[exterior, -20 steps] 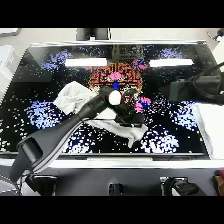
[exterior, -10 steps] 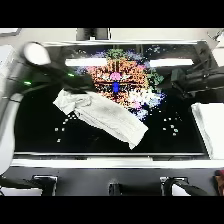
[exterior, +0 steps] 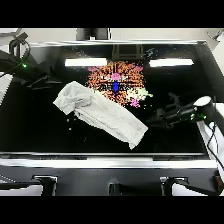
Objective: Fold the clothes and pants, and hang the long-sleeved shirts on hangers.
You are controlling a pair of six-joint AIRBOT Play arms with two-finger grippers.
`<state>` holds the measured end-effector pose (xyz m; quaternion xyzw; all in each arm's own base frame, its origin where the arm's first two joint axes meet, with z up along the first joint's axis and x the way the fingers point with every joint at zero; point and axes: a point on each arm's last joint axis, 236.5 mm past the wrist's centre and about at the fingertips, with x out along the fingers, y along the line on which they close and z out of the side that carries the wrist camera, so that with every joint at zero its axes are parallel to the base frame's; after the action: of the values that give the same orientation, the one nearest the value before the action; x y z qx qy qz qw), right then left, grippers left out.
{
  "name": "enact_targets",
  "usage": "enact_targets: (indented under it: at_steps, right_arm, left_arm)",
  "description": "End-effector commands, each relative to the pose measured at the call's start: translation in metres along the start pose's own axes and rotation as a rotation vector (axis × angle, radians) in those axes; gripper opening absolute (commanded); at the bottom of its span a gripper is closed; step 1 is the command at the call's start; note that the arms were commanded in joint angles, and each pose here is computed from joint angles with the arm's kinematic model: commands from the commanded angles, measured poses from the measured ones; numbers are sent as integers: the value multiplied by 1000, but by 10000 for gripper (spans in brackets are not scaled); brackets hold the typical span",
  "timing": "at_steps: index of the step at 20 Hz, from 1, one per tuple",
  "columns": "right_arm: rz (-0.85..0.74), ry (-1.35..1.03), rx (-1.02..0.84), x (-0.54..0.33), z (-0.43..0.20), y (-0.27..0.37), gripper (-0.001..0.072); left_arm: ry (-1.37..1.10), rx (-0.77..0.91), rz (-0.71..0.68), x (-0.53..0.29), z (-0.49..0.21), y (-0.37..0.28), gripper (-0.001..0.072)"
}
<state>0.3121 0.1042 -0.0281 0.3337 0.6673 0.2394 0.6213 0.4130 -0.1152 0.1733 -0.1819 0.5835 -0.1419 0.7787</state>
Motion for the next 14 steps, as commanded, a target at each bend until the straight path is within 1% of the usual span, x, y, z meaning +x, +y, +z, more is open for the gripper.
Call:
enact_targets:
  at_steps: [1, 10, 12, 14]
  right_arm:
    - [-24, -33, 43, 29, -10, -35, 493]
    - [-126, -168, -12, 27, 21, -61, 494]
    - [-106, -171, 0, 32, 24, -61, 493]
    - [-34, -126, 25, 44, 19, -56, 492]
  left_arm:
    - [16, -39, 13, 5, -2, 17, 542]
    - [98, -78, 26, 28, -19, 30, 541]
    - [96, -81, 26, 29, -19, 31, 541]
    - [84, -81, 23, 29, -16, 30, 541]
